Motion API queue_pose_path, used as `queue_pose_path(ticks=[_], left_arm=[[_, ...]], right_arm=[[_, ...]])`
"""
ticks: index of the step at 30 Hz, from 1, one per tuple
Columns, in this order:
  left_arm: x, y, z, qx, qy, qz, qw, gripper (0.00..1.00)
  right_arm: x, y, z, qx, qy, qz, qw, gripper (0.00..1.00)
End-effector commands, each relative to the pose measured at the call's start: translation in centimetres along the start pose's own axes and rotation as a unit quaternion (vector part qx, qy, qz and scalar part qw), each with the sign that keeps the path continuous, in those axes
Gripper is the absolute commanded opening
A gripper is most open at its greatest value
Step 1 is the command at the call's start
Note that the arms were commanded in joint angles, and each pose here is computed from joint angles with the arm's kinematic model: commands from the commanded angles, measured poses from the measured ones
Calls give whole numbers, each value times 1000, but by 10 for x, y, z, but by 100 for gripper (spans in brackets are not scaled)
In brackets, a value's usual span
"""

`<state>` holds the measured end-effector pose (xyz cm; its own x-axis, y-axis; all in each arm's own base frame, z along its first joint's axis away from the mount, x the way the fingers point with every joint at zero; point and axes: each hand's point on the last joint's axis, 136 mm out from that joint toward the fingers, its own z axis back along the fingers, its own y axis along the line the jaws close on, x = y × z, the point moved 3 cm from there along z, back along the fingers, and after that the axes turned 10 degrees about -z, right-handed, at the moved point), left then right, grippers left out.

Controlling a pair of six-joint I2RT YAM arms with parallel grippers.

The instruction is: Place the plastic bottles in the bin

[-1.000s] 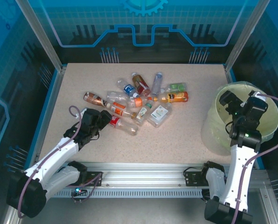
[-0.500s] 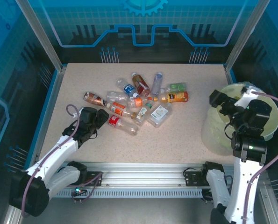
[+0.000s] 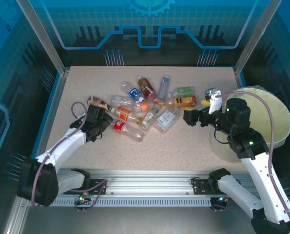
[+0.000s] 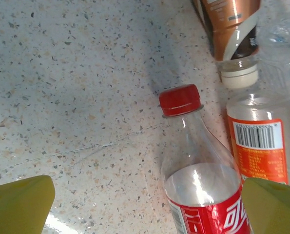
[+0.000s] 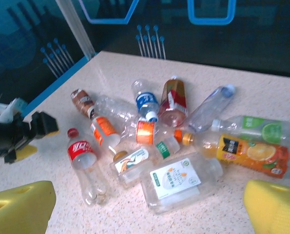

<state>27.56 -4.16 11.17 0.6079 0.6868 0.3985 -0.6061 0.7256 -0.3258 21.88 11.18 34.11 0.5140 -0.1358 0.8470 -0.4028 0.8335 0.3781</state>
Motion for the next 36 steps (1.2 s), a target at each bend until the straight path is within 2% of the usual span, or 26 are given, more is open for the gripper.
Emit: queue_pose_path(ticks=[1, 6, 10, 14, 19, 28, 36], left_arm=[[-8, -7, -5, 4, 47, 11, 999, 99], [-12, -26, -22, -23, 72, 37, 996, 99], [-14, -36, -35, -21, 82, 44, 995, 99], [-28, -48, -47, -29, 100, 41, 994, 93], [-40, -51, -62, -31, 118, 38, 992, 82], [-45, -47, -63, -39, 111, 11, 993, 53], [-36, -62, -38, -129, 56, -51, 989, 39]], right_arm=[[-3, 17, -2, 60, 4, 23, 998, 100], [-5, 21, -2, 74, 9, 28, 997, 100], [-8, 20, -3, 71, 14, 32, 997, 100], [-11, 16, -5, 62, 20, 28, 997, 100], [-12, 13, -7, 52, 25, 27, 998, 100], [-18, 11, -13, 55, 40, 23, 997, 100], [-21, 14, -14, 66, 27, 24, 997, 100]])
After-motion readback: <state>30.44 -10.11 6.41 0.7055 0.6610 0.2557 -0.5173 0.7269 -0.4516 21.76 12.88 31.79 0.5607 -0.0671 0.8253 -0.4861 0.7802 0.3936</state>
